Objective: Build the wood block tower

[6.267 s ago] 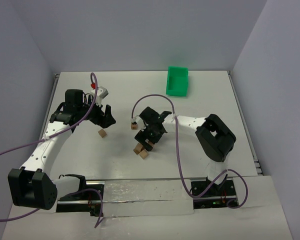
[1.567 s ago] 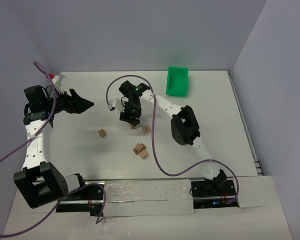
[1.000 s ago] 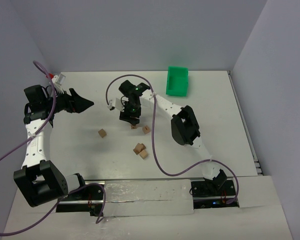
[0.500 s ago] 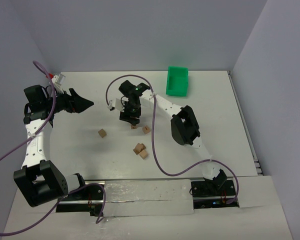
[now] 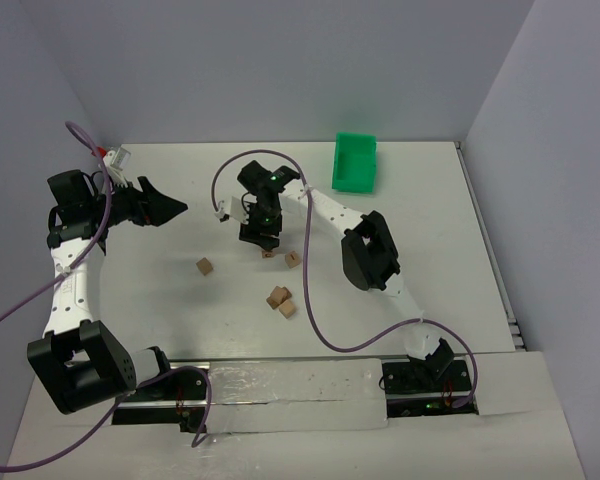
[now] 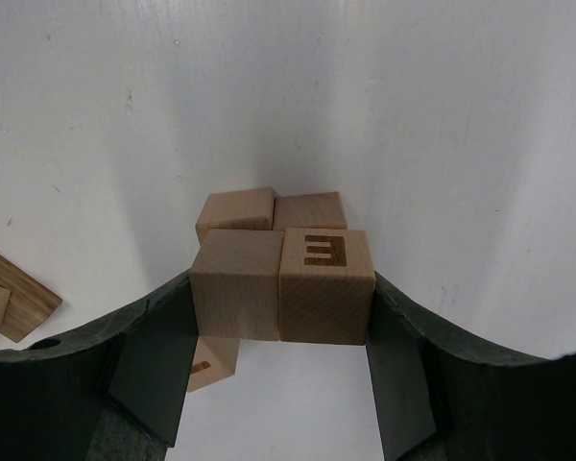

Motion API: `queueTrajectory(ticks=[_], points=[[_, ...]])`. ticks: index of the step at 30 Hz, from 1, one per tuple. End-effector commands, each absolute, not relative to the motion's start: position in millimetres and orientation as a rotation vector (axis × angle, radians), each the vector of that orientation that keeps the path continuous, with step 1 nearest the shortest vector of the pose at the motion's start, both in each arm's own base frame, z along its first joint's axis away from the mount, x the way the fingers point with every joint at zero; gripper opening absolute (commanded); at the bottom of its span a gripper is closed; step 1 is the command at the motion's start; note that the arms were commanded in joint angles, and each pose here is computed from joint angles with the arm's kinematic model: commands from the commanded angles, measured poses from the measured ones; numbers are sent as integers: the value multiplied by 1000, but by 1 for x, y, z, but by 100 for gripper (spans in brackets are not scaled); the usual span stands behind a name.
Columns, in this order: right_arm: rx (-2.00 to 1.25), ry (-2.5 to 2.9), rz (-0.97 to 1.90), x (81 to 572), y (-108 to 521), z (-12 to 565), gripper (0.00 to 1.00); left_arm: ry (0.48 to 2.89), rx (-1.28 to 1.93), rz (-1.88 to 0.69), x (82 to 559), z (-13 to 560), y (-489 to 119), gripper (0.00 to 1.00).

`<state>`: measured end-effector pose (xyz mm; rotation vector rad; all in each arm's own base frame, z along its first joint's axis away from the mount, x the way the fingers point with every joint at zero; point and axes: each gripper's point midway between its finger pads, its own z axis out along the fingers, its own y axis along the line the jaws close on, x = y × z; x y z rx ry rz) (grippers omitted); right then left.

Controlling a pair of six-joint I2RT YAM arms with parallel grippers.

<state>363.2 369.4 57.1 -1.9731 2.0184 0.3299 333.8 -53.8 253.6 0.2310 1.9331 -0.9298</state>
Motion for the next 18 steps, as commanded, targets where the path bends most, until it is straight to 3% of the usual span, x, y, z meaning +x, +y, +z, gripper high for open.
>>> queueTrajectory(ticks=[1, 14, 18], points=[[-1960, 1970, 330, 370, 377, 69, 56, 1892, 270, -943, 335, 261, -55, 99], [-1959, 1967, 324, 369, 378, 70, 66, 1891, 272, -940, 335, 261, -55, 99], [-1954, 1961, 329, 369, 380, 73, 75, 1892, 271, -940, 335, 261, -54, 99]])
